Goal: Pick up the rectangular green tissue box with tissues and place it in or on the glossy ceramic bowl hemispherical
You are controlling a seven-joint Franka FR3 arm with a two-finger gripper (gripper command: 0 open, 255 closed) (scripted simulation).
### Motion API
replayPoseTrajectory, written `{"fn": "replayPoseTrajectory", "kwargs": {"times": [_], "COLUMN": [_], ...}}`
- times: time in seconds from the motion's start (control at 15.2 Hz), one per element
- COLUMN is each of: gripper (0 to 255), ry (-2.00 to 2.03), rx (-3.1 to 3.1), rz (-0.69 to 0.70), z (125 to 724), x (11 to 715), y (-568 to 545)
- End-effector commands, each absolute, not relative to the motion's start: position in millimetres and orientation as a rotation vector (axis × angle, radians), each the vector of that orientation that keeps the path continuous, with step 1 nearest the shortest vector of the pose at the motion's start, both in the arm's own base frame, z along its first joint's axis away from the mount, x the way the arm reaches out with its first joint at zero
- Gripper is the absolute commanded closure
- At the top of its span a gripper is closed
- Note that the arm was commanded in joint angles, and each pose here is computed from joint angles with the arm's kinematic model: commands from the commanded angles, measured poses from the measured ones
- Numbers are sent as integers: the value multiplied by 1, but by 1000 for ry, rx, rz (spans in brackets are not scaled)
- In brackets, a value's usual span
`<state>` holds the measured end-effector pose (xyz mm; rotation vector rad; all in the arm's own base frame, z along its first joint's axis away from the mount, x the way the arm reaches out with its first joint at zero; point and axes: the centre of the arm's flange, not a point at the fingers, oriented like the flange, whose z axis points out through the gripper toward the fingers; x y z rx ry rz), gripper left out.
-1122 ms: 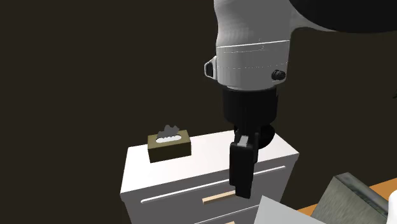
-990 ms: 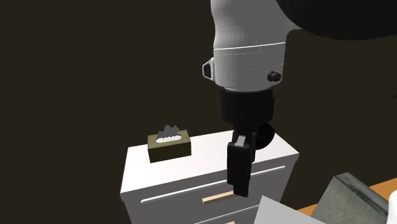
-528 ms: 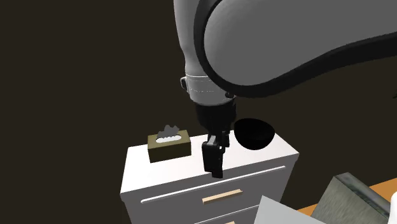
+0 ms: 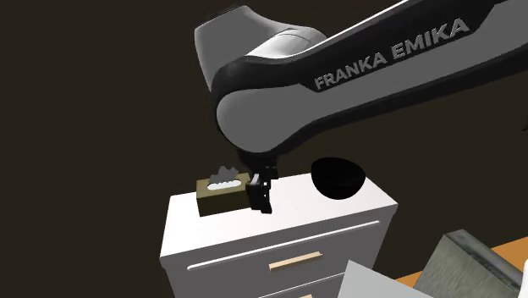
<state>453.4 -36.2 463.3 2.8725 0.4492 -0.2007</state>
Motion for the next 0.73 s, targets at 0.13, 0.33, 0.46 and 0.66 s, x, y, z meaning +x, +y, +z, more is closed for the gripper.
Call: {"fn": "replayPoseTrajectory", "kwargs": {"times": [0.13,0.33,0.46,0.66], "gripper": [0,0,0,0], "ry": [510,552,579,617], "rx": [2786,2723,2680,2616], "rz": [-199,-197,-197,-195], "z": [443,429,421,408], "x": [496,526,547,578], "y": [-50,-60,-67,-77]}}
